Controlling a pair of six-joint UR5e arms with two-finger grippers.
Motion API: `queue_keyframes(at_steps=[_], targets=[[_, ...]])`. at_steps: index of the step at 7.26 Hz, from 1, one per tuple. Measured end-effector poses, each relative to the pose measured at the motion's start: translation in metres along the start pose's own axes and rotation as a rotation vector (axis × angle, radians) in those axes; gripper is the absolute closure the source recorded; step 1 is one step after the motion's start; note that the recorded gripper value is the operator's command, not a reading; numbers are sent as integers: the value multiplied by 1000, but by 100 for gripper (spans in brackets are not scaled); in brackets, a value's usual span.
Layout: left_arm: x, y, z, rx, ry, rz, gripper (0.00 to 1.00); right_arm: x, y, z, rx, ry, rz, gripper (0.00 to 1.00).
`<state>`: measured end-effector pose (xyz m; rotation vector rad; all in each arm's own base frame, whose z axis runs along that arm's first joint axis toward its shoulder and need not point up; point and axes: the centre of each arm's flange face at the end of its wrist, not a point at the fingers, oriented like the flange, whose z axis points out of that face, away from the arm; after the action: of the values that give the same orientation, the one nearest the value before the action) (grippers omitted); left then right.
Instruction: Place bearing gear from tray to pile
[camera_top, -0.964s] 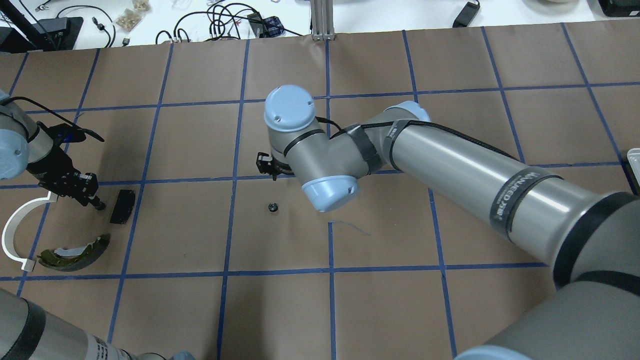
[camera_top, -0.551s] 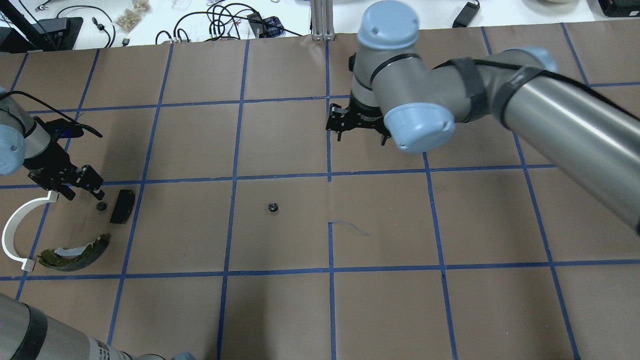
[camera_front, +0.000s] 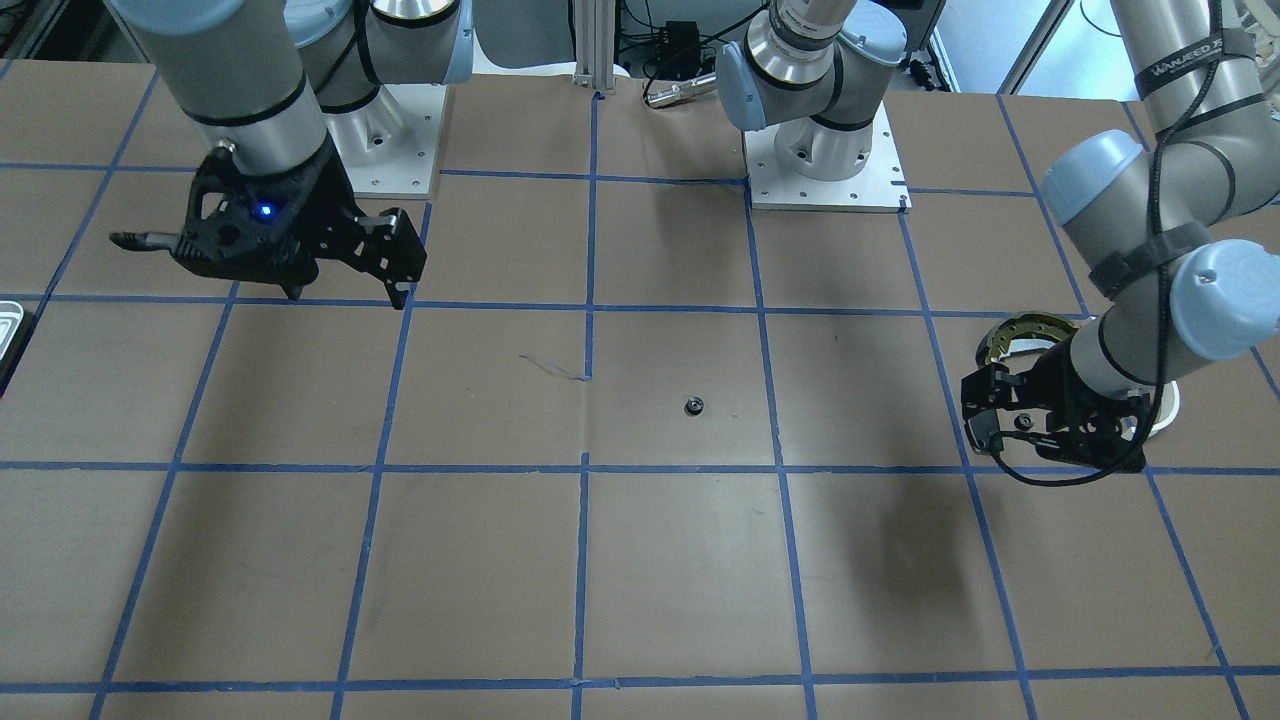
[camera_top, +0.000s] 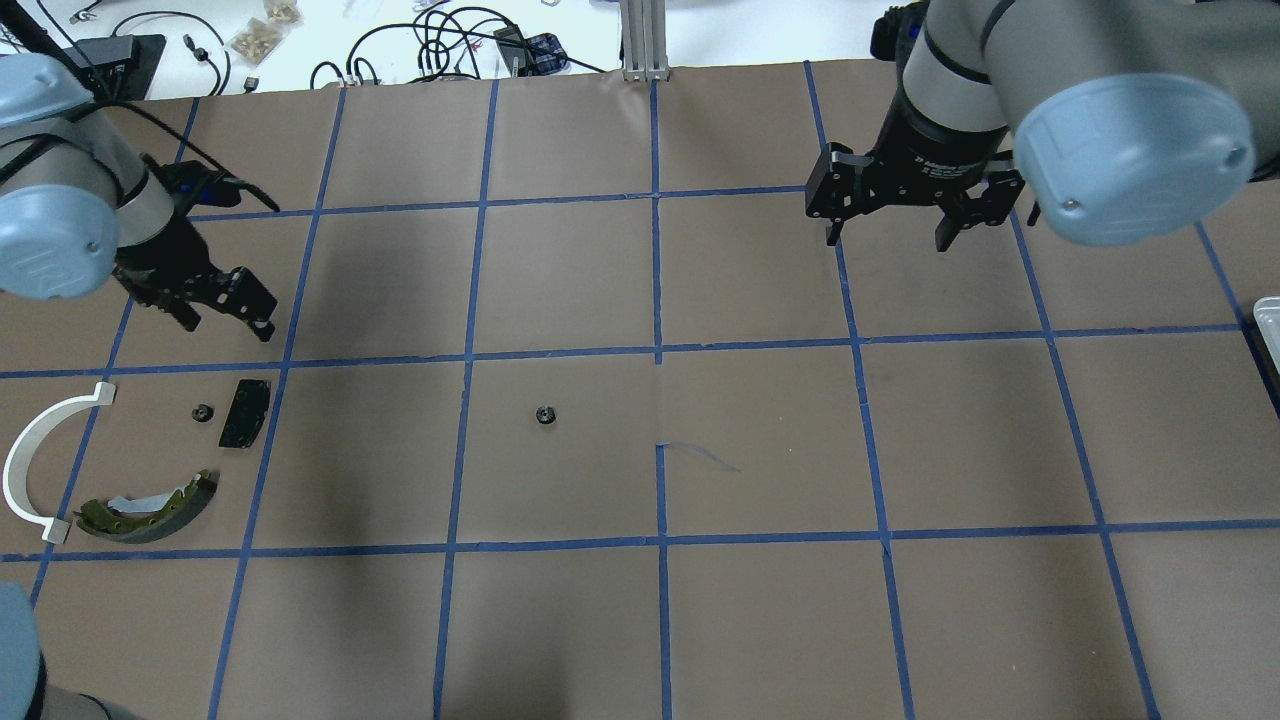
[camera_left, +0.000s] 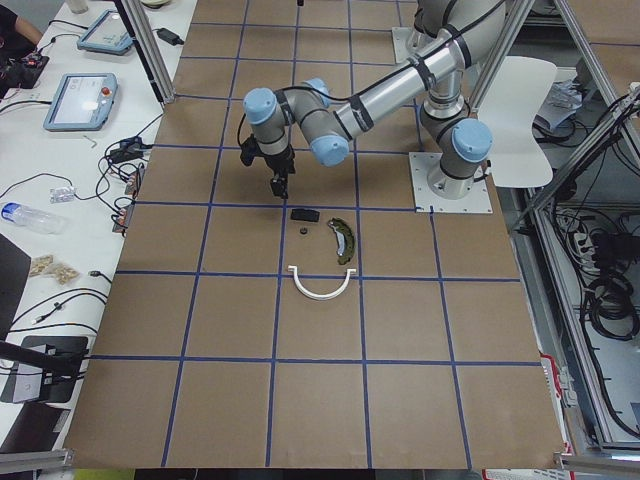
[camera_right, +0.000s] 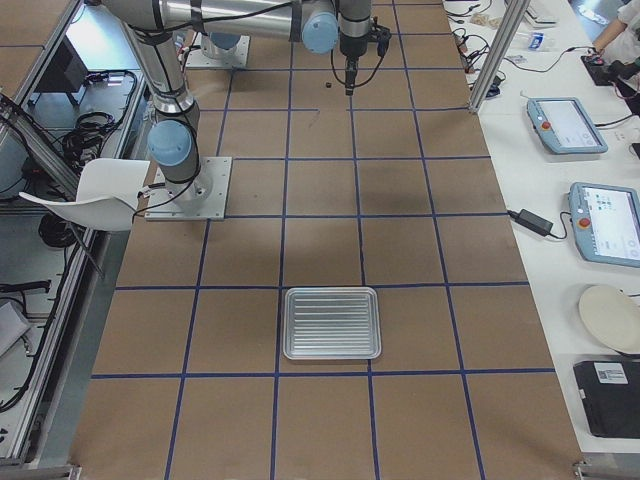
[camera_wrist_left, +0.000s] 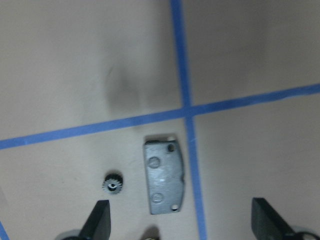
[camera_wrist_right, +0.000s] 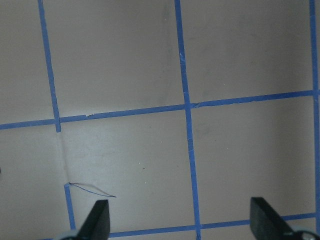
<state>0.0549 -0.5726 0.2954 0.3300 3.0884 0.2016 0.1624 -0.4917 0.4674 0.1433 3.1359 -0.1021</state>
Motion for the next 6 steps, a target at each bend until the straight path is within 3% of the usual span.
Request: queue_keyframes(at_steps=[1, 3, 6], targets=[[55, -16, -15, 27, -12, 32, 0, 3, 5, -18, 28, 3, -8, 0], [163, -34, -14, 53, 61, 13, 0, 3, -7, -29, 50, 2, -12, 0], [289, -23, 21, -12, 94, -54, 0, 6, -13, -23, 26, 15, -45, 0]])
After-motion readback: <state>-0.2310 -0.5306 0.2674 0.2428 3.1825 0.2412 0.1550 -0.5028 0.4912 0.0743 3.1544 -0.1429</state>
